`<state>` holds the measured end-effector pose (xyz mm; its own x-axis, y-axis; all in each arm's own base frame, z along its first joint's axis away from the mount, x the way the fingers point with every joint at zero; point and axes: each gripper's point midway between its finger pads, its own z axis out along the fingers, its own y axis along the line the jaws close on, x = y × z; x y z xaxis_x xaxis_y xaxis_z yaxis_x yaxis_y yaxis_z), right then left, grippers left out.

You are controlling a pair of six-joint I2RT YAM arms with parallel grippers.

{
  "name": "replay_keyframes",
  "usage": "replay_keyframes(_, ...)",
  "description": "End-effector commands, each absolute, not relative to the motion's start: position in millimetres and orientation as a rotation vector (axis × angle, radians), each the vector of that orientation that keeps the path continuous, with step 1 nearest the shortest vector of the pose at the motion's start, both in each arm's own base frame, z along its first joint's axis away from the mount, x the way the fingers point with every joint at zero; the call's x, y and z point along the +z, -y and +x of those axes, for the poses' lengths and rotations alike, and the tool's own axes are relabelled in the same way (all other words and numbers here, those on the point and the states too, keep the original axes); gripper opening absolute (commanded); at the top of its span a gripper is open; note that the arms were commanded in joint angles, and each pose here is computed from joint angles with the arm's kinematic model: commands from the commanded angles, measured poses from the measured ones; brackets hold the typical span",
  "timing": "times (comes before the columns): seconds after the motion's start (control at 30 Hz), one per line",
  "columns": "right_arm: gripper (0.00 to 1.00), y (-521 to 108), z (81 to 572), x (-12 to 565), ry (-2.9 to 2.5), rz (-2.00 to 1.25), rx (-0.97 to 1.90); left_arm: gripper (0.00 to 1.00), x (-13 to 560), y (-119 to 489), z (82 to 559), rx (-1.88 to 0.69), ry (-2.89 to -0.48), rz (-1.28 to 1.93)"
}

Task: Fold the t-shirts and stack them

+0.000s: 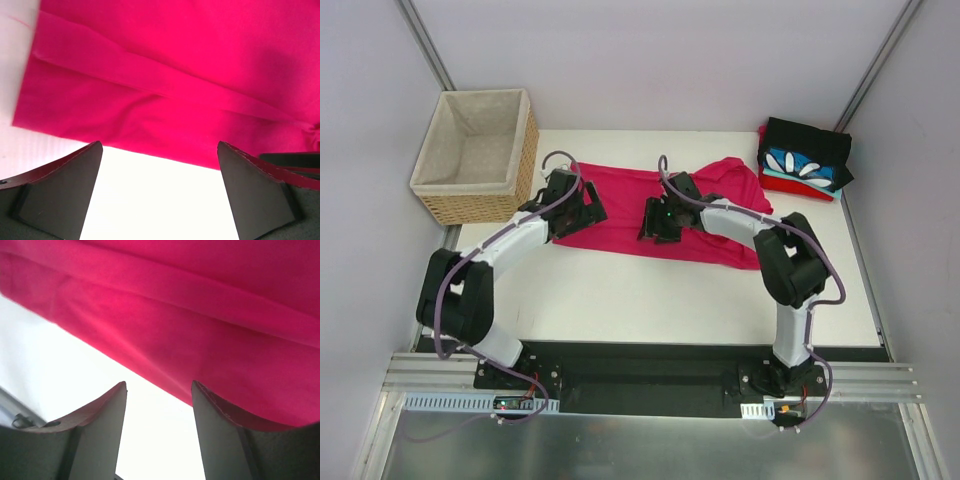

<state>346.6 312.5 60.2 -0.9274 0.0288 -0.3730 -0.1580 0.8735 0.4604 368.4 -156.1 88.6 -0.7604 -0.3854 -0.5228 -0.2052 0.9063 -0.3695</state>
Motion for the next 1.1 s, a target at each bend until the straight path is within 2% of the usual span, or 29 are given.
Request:
replay_keyframes(0.0,0.57,-354.9,344.2,72.7,-2.542,-0.109,1.074,0.99,119.9,135.6,373.9,-0.413,-2.304,-0.504)
replay_keyframes(0.17,0.57,-362.6,334.4,88.3,-2.409,-0.128,1.239,0.99,118.7,137.1,371.3,-0.512,-2.298,-0.529)
replay_keyframes(0.43,0.57,-346.2,320.2,113.5,-2.240,-0.161,1.341,0.99,121.3,157.3,372.2,-0.672,-2.279,-0.464)
replay_keyframes(0.8,0.56,-321.9,320.1,82.8,-2.227,-0.105,1.368,0.99,106.1,175.0,378.5,-0.821,-2.249,-0.456)
replay_keyframes(1.03,0.56,-314.2,339.5,74.0,-2.069,-0.019,1.603,0.99,105.2,180.2,379.0,-0.867,-2.242,-0.456)
replay_keyframes(1.07,0.56,-309.1,346.4,75.3,-2.057,0.082,1.665,0.99,106.5,181.6,378.7,-0.877,-2.241,-0.448)
